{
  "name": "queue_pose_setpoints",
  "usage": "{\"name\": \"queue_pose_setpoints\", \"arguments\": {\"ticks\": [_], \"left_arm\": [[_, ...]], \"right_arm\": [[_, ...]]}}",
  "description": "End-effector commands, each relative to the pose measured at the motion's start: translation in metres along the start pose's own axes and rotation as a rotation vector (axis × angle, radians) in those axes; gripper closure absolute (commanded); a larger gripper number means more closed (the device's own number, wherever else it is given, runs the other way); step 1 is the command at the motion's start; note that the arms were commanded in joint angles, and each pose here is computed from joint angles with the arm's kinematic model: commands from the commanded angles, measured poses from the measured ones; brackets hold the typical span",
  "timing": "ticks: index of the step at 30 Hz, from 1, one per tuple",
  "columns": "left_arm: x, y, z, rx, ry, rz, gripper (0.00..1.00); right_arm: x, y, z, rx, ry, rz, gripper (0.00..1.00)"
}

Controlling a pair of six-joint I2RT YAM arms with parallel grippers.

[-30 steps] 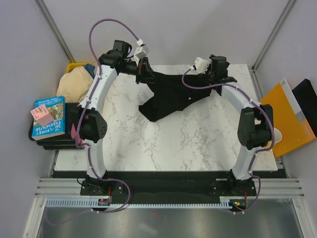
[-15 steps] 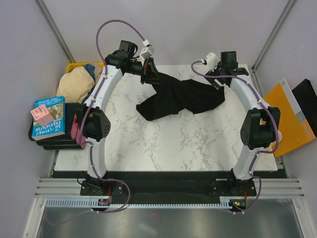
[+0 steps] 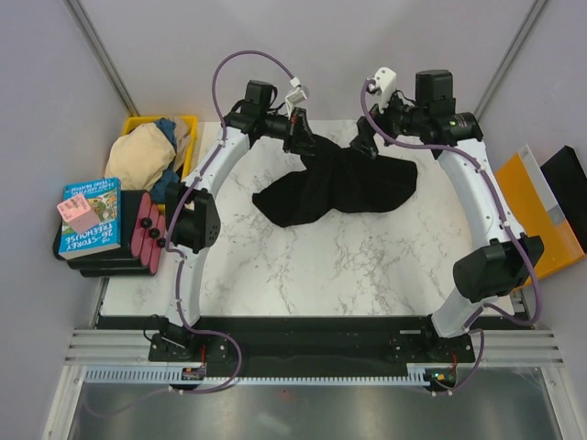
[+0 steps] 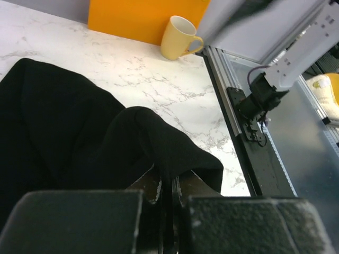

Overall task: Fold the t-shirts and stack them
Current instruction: Flatten out the tshirt

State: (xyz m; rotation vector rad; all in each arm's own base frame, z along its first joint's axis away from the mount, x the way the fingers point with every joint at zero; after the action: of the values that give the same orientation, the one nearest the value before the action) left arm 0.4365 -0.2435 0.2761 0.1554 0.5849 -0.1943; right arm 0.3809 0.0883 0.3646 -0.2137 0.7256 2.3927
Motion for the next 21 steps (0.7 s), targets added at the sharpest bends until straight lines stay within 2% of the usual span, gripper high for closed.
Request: {"name": "queue_pose_setpoints", "arguments": {"ticks": [1, 2, 7, 13, 21], "left_arm": [[0.009, -0.001, 0.024, -0.067, -0.060, 0.106, 0.98], [0.010, -0.001, 0.023, -0.076, -0.024, 0.119, 0.98], [0.022, 0.000, 0.026, -0.120, -0.048, 0.230, 0.98], [0.021, -0.001, 0.032, -0.148, -0.064, 0.213, 0.98], [0.011, -0.002, 0.037, -0.172, -0.069, 0.194, 0.98]], "right_arm": [[0.035, -0.009, 0.033, -0.117, -0.024, 0.170, 0.02], [0.038, -0.013, 0.033, -0.115, -0.027, 0.182, 0.02], [0.060, -0.035, 0.033, -0.112, -0.051, 0.228, 0.02], [0.068, -0.063, 0.029, -0.069, -0.069, 0.200, 0.04], [0.054, -0.098, 0.023, -0.024, -0.082, 0.068, 0.07]]}}
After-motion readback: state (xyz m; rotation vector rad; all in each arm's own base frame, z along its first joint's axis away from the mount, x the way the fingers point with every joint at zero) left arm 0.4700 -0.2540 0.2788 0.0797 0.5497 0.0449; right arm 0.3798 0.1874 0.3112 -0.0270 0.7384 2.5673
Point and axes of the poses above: each gripper's point midway between its finger pads, its own y axis back along the fingers, its own x axis along the line the jaws close on, z = x × y, the point moved 10 cm from there along y, back along the fingers, and after that the axes turned 12 degrees about y, right-handed, at the moved point
